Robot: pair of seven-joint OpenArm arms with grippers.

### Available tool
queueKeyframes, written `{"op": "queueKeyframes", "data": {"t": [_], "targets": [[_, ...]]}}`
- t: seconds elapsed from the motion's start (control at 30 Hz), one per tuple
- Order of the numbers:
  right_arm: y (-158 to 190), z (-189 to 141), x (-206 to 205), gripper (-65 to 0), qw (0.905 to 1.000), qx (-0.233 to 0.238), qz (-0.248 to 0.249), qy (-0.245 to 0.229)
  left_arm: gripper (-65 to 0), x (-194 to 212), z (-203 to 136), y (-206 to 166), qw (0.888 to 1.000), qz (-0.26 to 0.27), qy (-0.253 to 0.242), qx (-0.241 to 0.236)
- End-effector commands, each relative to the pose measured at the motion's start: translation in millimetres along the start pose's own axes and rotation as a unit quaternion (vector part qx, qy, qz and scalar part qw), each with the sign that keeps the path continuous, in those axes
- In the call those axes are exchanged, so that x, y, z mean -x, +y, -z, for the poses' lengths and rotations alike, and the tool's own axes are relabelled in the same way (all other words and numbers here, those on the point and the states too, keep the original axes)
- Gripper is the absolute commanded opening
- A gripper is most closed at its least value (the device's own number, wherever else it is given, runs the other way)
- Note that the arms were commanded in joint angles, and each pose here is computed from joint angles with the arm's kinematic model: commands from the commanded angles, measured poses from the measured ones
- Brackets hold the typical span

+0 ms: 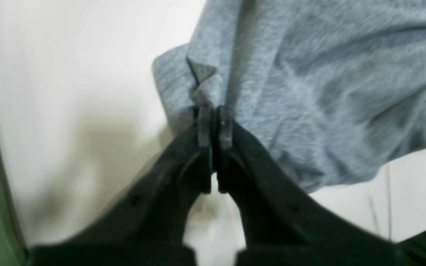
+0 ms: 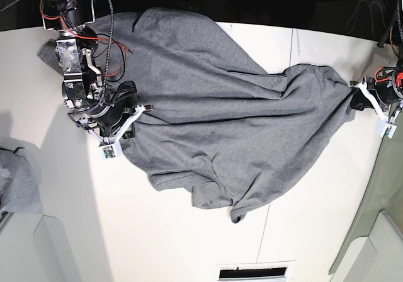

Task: Layout the t-shirt on the table in an organized manner, then fold the t-shirt properly
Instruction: 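Hold the shirt with both grippers and stretch it flat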

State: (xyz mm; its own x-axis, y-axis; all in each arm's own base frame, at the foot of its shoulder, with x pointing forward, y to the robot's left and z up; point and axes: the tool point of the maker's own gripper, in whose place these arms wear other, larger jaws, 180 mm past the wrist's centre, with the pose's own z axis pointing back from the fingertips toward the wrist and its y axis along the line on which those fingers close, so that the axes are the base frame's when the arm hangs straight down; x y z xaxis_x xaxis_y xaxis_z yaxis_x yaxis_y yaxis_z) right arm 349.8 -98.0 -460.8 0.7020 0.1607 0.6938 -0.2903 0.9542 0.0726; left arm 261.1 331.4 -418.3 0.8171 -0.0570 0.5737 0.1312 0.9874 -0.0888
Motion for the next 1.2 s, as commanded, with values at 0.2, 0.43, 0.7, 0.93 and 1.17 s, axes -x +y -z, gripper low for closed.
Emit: {"op": "queueKeyframes", "data": {"t": [0.2, 0.43, 0.7, 0.93, 1.17], "targets": [[15.5, -14.1, -113.9, -40.4, 0.9902, -0.023, 0.004, -0.137, -65.0, -0.3, -7.6, 6.7, 1.0, 0.008, 0.0, -0.006], [47.3, 13.0, -170.9, -37.4, 0.9809, -0.034, -0.012, -0.191, -65.0, 8.5, -8.2, -7.4, 0.999, 0.026, 0.024, 0.034], [68.1, 77.2, -129.4, -38.4, 0.9892, -0.051, -0.103, -0.091, -65.0, 10.5, -9.1, -11.2, 0.998, 0.012, 0.031, 0.045], [79.4, 83.7, -108.6, -64.2, 0.9821, -0.055, -0.169, -0.061, -65.0, 7.3, -9.1, -13.3, 0.998, 0.006, 0.022, 0.051], [58.1, 65.8, -165.5, -65.0, 0.9738, -0.01, -0.189, -0.127, -65.0, -7.8, -22.7, 10.7, 1.0, -0.003, 0.0, 0.023]]}}
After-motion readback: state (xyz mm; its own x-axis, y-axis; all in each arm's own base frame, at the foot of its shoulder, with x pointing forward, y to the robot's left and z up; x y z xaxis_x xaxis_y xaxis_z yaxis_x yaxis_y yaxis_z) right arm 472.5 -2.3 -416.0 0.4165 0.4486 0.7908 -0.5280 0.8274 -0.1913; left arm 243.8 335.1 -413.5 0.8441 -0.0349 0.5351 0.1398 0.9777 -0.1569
